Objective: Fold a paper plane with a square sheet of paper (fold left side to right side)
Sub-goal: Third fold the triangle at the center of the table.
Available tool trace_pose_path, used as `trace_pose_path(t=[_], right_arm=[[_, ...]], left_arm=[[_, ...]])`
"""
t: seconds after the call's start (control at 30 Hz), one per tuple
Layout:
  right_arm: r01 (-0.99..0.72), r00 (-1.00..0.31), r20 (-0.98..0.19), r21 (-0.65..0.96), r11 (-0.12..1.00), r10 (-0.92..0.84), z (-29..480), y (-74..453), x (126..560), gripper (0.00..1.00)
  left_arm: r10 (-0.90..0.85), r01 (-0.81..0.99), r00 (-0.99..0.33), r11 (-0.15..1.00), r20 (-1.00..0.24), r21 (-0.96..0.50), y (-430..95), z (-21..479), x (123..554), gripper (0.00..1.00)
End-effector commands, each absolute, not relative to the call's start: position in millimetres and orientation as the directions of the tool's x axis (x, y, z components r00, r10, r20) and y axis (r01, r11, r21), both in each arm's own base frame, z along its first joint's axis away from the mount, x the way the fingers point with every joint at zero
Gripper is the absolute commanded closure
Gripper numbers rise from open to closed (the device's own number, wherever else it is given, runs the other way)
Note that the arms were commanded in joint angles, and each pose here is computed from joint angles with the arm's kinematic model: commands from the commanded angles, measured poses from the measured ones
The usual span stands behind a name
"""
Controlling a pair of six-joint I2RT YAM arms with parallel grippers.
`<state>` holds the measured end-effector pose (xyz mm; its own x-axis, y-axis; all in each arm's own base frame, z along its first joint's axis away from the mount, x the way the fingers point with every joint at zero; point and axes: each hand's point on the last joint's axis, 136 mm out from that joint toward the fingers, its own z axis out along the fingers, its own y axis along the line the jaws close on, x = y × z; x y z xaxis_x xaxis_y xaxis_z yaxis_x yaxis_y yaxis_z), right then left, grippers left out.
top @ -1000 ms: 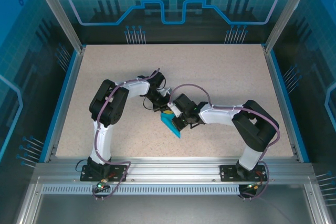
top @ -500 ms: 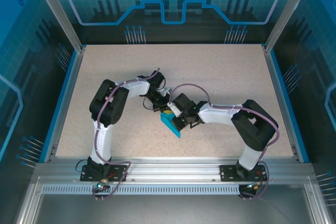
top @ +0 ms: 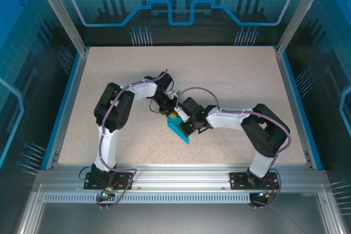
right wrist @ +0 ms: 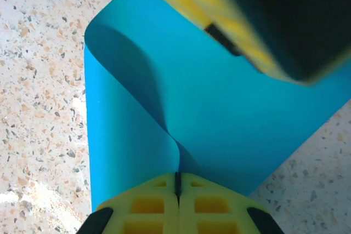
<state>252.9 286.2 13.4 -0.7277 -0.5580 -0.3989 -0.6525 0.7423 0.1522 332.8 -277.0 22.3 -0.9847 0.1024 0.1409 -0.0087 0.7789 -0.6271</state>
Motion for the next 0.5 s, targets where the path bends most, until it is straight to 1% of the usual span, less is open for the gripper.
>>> trace_pose_path(t=[0.0, 0.03, 0.13, 0.3, 0.4, 0.47], right_arm=[[-0.671, -0.735, -0.271, 0.154, 0.725, -0.622, -15, 275, 226, 1.0], [-0.674, -0.733, -0.268, 0.156, 0.722, -0.625, -16, 275, 225, 1.0], [-0.677, -0.731, -0.261, 0.158, 0.719, -0.631, -17, 275, 223, 1.0], [-0.679, -0.729, -0.265, 0.159, 0.717, -0.631, -16, 277, 224, 1.0], [-0.68, -0.728, -0.267, 0.162, 0.715, -0.632, -15, 277, 224, 1.0], [-0.681, -0.727, -0.265, 0.163, 0.714, -0.633, -15, 277, 223, 1.0]], left_arm=[[0.114, 0.025, -0.987, 0.797, 0.109, -0.604, -272, 32, 346, 0.67], [0.111, 0.028, -0.989, 0.794, 0.1, -0.607, -271, 37, 351, 0.64], [0.089, 0.023, -0.993, 0.794, 0.078, -0.607, -261, 48, 364, 0.62], [0.0, -0.018, -1.0, 0.793, 0.029, -0.609, -225, 64, 375, 0.62], [-0.05, -0.043, -0.999, 0.786, 0.007, -0.617, -202, 72, 371, 0.62], [-0.079, -0.059, -0.997, 0.782, -0.004, -0.62, -189, 77, 366, 0.66]])
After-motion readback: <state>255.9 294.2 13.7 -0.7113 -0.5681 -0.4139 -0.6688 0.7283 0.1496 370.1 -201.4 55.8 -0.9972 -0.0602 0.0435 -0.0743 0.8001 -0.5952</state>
